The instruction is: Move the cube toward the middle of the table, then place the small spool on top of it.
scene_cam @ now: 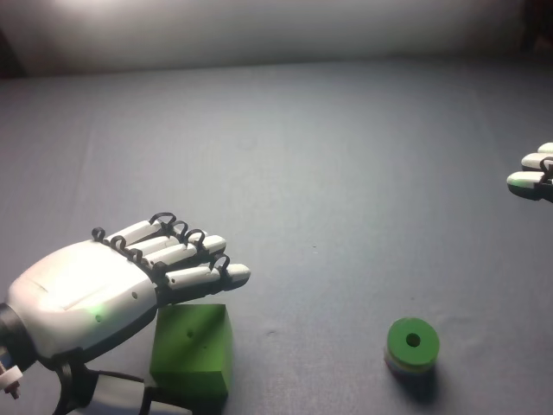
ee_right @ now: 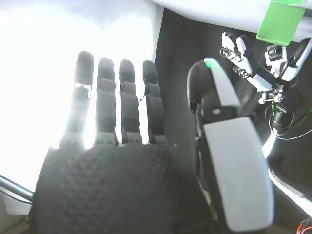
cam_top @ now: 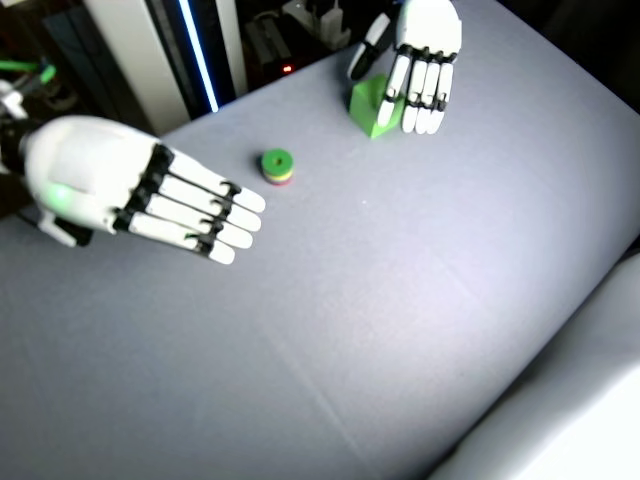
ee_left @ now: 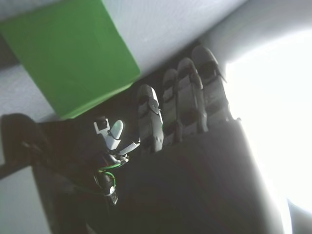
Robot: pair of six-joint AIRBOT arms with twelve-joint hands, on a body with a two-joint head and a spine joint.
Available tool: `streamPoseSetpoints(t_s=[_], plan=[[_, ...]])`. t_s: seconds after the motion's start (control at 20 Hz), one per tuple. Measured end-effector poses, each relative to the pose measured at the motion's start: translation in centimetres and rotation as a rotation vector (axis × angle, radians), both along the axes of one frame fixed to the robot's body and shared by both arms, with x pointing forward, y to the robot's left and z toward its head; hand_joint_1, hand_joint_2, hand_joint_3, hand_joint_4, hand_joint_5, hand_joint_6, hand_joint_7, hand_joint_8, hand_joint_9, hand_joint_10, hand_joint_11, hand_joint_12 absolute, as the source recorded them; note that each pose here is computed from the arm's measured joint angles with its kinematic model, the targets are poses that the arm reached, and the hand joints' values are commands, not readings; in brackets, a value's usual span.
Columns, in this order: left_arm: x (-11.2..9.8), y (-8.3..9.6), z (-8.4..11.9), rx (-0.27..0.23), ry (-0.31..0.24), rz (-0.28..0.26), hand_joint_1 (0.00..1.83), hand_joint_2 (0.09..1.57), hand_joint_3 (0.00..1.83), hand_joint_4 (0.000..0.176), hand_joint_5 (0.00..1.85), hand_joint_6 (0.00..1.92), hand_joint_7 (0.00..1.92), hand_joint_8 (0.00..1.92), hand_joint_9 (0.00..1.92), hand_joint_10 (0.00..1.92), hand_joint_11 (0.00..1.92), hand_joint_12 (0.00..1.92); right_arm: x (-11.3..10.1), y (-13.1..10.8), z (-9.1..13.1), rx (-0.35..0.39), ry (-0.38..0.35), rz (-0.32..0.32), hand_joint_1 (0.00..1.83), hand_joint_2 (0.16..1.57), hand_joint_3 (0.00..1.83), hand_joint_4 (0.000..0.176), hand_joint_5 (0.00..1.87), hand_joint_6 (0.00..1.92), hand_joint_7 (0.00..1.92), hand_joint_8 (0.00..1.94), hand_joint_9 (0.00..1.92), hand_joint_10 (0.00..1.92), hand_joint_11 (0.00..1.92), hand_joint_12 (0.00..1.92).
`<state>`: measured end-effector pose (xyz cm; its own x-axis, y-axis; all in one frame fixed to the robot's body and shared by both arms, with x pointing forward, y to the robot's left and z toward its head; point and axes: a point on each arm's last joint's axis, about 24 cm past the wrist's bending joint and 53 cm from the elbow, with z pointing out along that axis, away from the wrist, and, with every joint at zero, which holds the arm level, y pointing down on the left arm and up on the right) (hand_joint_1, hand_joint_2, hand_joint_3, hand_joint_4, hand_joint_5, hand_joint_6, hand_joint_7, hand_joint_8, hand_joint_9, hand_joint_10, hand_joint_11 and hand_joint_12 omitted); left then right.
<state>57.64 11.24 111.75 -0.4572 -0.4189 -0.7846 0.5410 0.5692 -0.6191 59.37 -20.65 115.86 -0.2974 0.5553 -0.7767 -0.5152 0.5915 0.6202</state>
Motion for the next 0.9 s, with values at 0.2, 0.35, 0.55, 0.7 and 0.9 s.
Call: streamPoseSetpoints(t_s=[0.2,0.35,0.55,0.7,0.9], plan=[[0.3,0.1,0.1,-0.016,0.005,0.017,1.00,1.00,0.00,0.038,0.53,0.02,0.54,0.01,0.63,0.45,0.51,1.24,0.0,0.0,0.0,0.000,0.000,0.000,0.71,1.32,0.00,0.000,0.43,0.00,0.34,0.00,0.31,0.00,0.00,0.91],[0.6,-0.4,-0.3,-0.044,0.022,0.011,1.14,1.09,0.00,0.000,0.94,0.75,0.82,0.07,0.69,1.03,0.74,1.27,0.0,0.1,-0.2,0.002,0.004,0.001,0.70,1.31,0.00,0.000,0.42,0.00,0.33,0.00,0.32,0.00,0.02,0.91],[1.4,-0.5,0.3,-0.070,0.016,0.021,1.26,1.15,0.00,0.000,0.96,0.79,0.89,1.36,0.88,1.25,0.80,1.47,0.0,0.1,-0.3,0.000,0.006,0.000,0.71,1.31,0.00,0.000,0.43,0.01,0.34,0.01,0.33,0.01,0.04,0.92],[2.9,-0.7,2.7,-0.099,-0.046,0.028,1.25,1.15,0.00,0.000,0.97,0.79,0.87,1.41,0.87,1.43,0.84,1.63,0.1,0.0,-0.4,-0.003,0.008,-0.003,0.74,1.31,0.00,0.000,0.43,0.00,0.34,0.00,0.34,0.01,0.05,0.93],[6.2,-2.0,4.3,-0.155,-0.092,0.054,1.25,1.16,0.00,0.000,0.94,0.80,0.87,1.39,0.85,1.24,0.77,1.62,0.2,0.0,-0.4,-0.004,0.009,-0.004,0.76,1.31,0.00,0.000,0.43,0.00,0.34,0.00,0.34,0.00,0.04,0.93]])
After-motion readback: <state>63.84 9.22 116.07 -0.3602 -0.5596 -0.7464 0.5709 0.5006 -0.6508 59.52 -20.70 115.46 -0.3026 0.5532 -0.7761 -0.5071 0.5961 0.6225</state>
